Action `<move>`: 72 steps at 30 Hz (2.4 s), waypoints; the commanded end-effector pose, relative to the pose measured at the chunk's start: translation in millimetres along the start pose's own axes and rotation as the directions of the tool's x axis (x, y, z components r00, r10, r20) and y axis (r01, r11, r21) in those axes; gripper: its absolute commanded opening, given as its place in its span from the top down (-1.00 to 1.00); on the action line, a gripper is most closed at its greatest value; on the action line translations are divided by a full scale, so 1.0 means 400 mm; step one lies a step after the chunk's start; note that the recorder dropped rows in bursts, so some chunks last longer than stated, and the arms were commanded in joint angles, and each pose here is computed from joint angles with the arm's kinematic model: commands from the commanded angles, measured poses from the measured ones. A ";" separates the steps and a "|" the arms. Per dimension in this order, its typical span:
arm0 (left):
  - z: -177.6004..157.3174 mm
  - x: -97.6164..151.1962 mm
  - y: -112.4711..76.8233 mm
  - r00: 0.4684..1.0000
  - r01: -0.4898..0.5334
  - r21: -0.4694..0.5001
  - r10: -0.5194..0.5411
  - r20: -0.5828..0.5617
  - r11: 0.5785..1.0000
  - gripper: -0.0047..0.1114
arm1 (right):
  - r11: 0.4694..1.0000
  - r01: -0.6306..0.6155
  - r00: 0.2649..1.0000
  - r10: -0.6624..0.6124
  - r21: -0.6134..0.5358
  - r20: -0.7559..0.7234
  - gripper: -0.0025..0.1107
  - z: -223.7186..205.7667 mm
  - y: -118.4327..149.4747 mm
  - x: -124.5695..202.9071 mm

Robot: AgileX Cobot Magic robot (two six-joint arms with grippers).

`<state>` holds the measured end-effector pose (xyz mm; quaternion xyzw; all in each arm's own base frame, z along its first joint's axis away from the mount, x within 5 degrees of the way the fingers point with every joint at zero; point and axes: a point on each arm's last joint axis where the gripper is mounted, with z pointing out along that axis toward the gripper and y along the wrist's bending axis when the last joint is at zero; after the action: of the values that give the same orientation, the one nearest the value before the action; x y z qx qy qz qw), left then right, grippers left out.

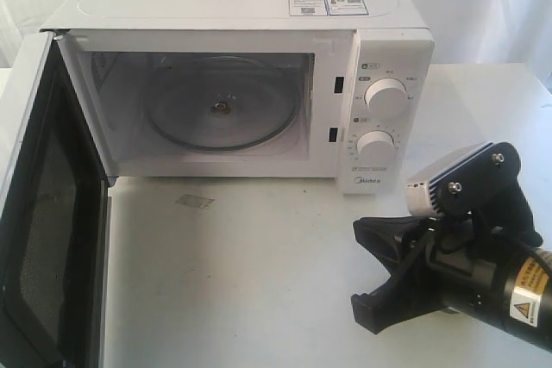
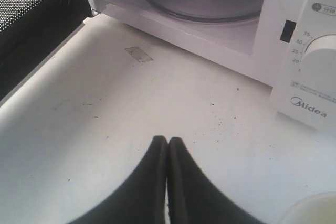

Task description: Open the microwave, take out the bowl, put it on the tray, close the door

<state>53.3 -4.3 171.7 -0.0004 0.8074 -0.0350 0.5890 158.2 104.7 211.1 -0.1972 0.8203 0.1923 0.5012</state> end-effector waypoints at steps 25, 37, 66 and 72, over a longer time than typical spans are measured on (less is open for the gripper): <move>-0.039 -0.293 -0.056 0.915 0.101 0.130 -0.041 -0.401 0.986 0.92 | 1.000 0.013 1.000 -0.013 -0.012 0.014 0.96 -0.004 0.003 0.007; 0.065 -0.302 -0.062 0.842 0.021 0.219 0.101 -0.529 0.975 0.92 | 1.000 0.013 1.000 -0.013 -0.012 0.014 0.96 -0.004 0.003 0.007; 0.343 -0.474 -0.254 0.920 -0.093 0.690 0.327 -0.216 0.718 0.92 | 1.000 0.013 1.000 -0.013 -0.007 -0.008 0.96 -0.004 0.002 0.012; 0.375 -0.490 -0.294 0.924 -0.133 0.690 0.341 -0.173 0.711 0.92 | 1.000 0.017 1.000 -0.017 -0.007 -0.008 0.96 -0.004 0.002 0.012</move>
<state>247.4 -114.3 314.6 0.3185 0.8186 -0.2370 0.4151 156.0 103.5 207.2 -0.2013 0.8222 0.1899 0.4974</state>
